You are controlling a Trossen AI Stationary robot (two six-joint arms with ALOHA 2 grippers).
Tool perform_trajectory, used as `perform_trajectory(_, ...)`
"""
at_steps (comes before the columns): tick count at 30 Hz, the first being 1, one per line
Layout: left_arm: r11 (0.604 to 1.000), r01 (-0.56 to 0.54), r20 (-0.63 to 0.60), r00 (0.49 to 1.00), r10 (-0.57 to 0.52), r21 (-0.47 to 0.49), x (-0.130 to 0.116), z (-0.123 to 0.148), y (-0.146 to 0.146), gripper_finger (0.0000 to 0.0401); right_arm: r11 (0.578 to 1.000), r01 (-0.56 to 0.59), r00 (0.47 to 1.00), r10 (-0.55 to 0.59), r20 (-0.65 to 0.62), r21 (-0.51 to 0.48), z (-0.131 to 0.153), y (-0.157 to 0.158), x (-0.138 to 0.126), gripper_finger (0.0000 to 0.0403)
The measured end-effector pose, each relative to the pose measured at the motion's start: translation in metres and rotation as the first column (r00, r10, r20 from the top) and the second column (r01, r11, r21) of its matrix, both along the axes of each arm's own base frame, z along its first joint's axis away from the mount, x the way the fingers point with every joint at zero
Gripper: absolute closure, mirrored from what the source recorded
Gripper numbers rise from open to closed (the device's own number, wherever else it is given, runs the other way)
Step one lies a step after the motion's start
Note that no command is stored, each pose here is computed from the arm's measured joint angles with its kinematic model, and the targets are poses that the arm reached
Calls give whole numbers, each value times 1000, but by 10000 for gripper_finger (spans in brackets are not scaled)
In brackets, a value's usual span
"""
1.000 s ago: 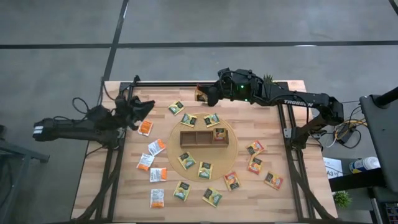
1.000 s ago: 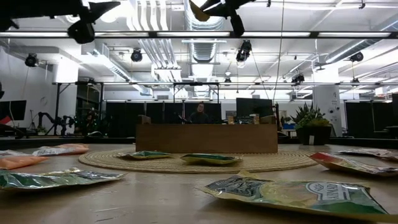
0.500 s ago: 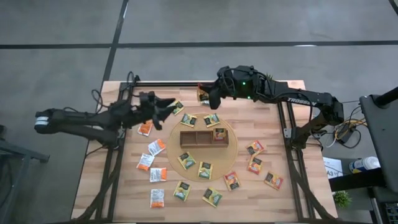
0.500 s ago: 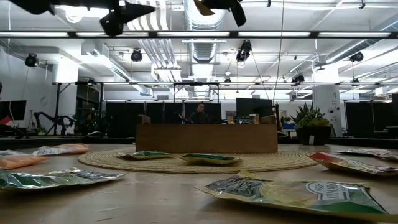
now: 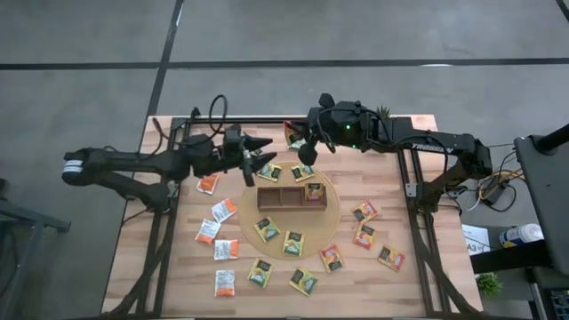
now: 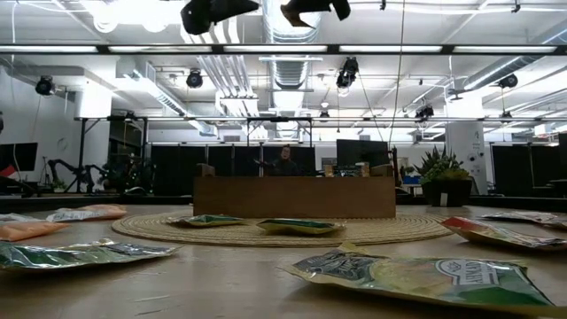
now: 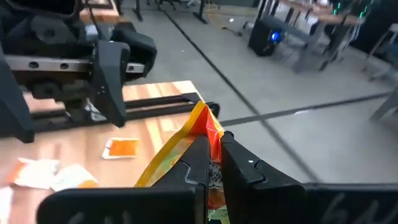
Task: Pick & Place Tea
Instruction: Put the orange tea bag into the right section of the wooden organizer
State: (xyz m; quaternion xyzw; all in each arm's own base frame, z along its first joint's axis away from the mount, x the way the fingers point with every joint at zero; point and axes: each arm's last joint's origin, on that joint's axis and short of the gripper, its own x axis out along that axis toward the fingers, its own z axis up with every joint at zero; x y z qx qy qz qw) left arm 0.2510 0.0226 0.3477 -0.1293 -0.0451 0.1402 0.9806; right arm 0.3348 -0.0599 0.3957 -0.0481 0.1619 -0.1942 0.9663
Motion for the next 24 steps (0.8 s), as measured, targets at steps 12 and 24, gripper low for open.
perform_trajectory(12, 997, -80, -44, 996, 80, -5, 29, -2, 6, 170, 978, 33, 999, -40, -30, -204, 5, 19, 3, 385)
perform_trajectory(24, 991, -134, -46, 990, 132, -24, 43, -2, 10, 170, 977, 18, 999, -25, -31, -211, 5, 25, 4, 385)
